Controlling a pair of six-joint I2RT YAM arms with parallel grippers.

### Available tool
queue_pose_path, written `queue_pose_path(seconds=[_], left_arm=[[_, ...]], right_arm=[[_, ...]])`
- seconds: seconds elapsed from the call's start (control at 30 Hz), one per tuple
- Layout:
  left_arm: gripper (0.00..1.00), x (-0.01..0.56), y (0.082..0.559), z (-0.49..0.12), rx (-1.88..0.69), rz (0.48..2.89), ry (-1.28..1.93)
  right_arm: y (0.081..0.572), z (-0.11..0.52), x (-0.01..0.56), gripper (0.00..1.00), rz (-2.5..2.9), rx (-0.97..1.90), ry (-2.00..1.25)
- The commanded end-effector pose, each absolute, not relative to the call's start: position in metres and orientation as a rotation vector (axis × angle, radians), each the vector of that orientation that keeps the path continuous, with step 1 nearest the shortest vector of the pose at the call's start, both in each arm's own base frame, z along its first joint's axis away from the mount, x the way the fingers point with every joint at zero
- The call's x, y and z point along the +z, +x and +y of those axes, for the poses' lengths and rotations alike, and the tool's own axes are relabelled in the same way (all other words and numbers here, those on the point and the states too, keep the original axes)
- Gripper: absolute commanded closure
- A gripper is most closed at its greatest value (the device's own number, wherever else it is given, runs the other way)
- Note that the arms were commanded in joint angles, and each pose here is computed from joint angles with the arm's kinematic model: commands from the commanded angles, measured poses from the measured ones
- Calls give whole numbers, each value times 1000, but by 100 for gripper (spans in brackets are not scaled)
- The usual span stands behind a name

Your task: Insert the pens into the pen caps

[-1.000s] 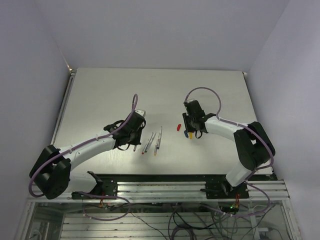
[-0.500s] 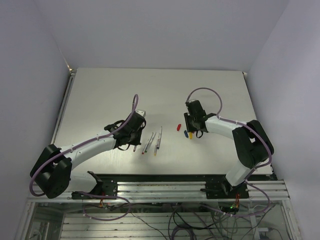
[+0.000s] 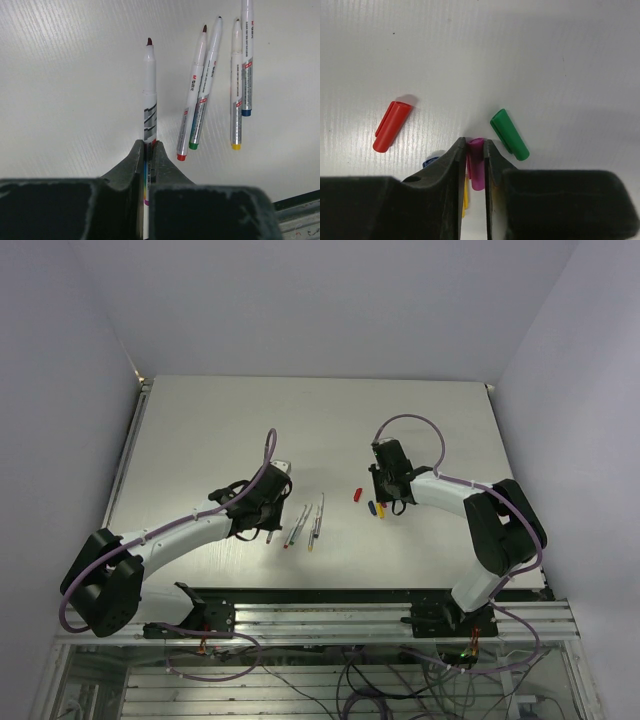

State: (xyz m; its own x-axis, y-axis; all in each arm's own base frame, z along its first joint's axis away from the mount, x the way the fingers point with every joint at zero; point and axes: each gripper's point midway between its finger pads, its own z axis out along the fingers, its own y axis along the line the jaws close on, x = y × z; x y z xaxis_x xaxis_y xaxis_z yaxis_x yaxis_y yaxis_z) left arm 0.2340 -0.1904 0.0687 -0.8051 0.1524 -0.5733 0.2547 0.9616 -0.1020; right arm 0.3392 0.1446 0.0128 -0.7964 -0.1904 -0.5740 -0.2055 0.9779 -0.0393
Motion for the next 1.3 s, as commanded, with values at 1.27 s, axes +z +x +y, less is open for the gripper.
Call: queue_pose_path(seconds=[1.27], left_arm=[[93, 219, 244, -286, -1000, 1811, 388]], right_arm=[[318, 253, 301, 100, 1544, 654, -175]])
